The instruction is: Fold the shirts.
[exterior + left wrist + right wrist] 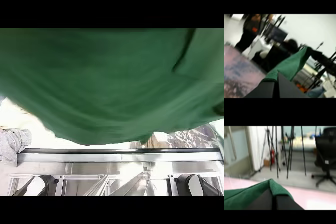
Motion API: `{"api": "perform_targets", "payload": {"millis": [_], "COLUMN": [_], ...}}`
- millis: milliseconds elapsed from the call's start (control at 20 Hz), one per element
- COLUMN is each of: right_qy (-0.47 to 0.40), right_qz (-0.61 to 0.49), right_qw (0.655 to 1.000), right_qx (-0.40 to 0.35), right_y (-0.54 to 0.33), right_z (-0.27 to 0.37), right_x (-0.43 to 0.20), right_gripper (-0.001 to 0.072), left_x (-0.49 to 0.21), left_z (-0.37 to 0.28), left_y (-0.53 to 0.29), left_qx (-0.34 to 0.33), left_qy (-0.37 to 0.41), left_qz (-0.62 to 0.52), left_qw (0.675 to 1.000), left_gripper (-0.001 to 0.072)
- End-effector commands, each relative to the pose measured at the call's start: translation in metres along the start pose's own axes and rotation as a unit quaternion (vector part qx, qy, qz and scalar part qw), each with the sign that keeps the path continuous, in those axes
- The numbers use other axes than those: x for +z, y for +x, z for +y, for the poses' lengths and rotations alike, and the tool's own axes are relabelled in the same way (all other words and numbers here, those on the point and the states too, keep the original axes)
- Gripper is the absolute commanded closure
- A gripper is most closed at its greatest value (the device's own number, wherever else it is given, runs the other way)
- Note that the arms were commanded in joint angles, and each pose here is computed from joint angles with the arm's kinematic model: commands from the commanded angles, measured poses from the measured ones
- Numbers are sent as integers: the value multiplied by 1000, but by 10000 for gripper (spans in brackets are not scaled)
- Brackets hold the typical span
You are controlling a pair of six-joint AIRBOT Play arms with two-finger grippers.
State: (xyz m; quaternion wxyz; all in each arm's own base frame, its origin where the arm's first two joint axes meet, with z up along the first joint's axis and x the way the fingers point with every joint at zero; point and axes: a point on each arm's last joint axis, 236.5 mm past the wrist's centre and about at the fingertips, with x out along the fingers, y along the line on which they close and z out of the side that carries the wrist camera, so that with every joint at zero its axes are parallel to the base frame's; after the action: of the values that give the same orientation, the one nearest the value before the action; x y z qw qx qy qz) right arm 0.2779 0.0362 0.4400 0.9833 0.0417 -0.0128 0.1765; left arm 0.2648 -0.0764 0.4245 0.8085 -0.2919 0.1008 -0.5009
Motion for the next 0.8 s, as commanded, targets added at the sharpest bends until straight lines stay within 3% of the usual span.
{"api": "perform_targets", "payload": {"millis": [0, 150, 350, 550, 750], "right_qy": [13, -38, 19, 111, 159], "right_qz": [73, -5, 47, 176, 248], "right_qw": [995, 990, 994, 978, 956], "right_qx": [-66, -134, -94, -3, -12], "right_y": [-15, -28, 20, 124, 229], "right_z": [-15, -32, -80, -108, -130], "right_x": [-53, -10, -45, -169, -320], "right_gripper": [694, 693, 693, 692, 692], "left_x": [-63, -51, -21, -69, -148], "left_z": [2, -3, 49, 183, 348], "left_y": [18, 15, -8, 21, 75], "left_qx": [54, 106, 122, 173, 192], "left_qy": [10, 44, -17, -124, -209], "left_qz": [78, 5, 13, 138, 203], "left_qw": [995, 993, 992, 967, 937], "left_gripper": [690, 686, 685, 685, 685]}}
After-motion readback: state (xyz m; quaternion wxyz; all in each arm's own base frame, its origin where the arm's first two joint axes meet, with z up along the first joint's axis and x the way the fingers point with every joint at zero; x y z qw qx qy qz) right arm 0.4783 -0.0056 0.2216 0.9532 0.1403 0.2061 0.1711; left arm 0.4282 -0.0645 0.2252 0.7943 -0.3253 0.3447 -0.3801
